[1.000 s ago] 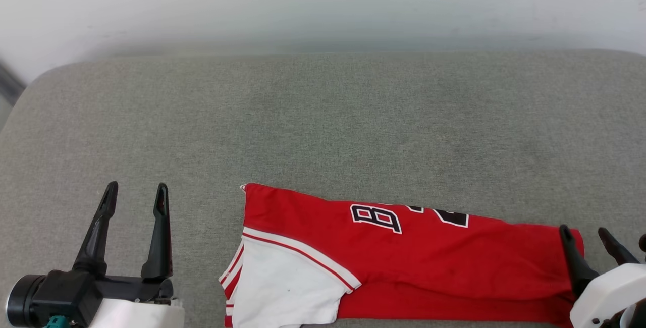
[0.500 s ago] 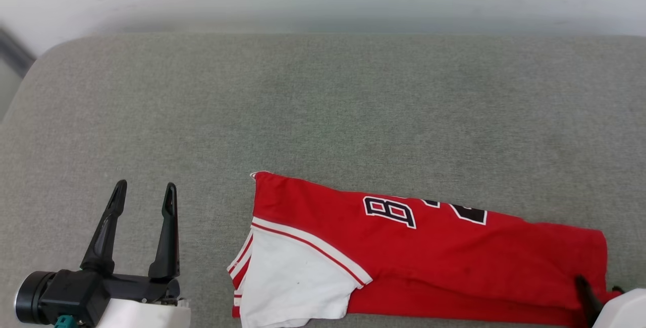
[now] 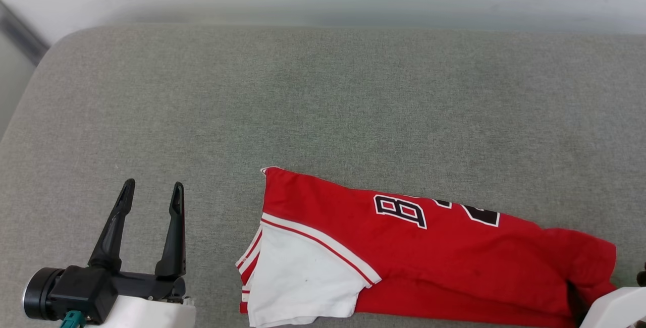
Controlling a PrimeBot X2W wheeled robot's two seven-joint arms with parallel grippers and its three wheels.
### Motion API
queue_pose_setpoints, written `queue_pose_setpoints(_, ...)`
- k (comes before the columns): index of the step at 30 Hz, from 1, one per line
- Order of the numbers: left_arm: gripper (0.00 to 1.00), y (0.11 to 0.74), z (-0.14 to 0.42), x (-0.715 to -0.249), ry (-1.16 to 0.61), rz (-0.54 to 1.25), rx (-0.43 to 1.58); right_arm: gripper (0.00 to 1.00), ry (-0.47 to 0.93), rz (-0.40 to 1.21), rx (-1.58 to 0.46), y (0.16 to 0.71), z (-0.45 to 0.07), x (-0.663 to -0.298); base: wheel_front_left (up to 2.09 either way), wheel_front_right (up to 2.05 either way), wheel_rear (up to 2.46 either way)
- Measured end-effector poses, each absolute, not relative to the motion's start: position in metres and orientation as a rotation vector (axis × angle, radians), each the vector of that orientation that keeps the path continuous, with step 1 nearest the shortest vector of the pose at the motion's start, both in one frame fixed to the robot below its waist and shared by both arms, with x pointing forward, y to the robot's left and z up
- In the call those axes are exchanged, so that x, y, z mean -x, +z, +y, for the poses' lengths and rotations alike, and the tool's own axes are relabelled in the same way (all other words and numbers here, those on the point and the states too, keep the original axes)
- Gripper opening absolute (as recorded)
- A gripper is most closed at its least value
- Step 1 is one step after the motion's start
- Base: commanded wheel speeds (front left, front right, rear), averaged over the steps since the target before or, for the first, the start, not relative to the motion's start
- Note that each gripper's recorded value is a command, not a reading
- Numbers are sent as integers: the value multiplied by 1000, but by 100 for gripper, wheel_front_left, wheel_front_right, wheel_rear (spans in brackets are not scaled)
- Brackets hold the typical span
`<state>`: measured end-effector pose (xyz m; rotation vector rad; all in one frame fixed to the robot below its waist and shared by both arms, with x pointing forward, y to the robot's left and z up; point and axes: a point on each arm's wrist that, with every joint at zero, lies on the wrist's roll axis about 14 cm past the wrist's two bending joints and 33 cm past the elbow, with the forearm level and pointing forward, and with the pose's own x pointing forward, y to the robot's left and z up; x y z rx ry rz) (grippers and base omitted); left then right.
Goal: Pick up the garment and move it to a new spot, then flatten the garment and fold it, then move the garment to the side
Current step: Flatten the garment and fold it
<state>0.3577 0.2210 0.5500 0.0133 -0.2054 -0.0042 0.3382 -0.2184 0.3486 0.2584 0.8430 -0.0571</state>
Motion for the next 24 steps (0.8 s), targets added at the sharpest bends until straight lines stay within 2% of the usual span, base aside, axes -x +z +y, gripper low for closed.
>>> queue_pose_setpoints(1, 100, 550, 221, -357, -4, -206, -14, 100, -48, 844, -253, 348, -216, -338, 0, 0, 0)
queue_pose_setpoints(2, 100, 551, 222, -357, -3, -208, -14, 65, -37, 844, -247, 348, -214, -338, 0, 0, 0)
queue_pose_setpoints(3, 100, 552, 222, -357, -3, -210, -13, 36, -31, 841, -250, 348, -212, -339, 0, 0, 0)
queue_pose_setpoints(4, 100, 552, 222, -356, -3, -211, -13, 0, -26, 834, -252, 349, -211, -339, 0, 0, 0)
queue_pose_setpoints(8, 100, 554, 223, -354, -3, -217, -10, 0, -5, 799, -256, 354, -204, -342, 0, 0, 0)
queue_pose_setpoints(13, 100, 558, 220, -350, -12, -231, -6, 0, -45, 746, -225, 365, -222, -344, 0, 0, 0)
queue_pose_setpoints(24, 100, 562, 211, -349, -43, -245, 1, 0, -230, 612, -57, 408, -310, -353, 0, 0, 0)
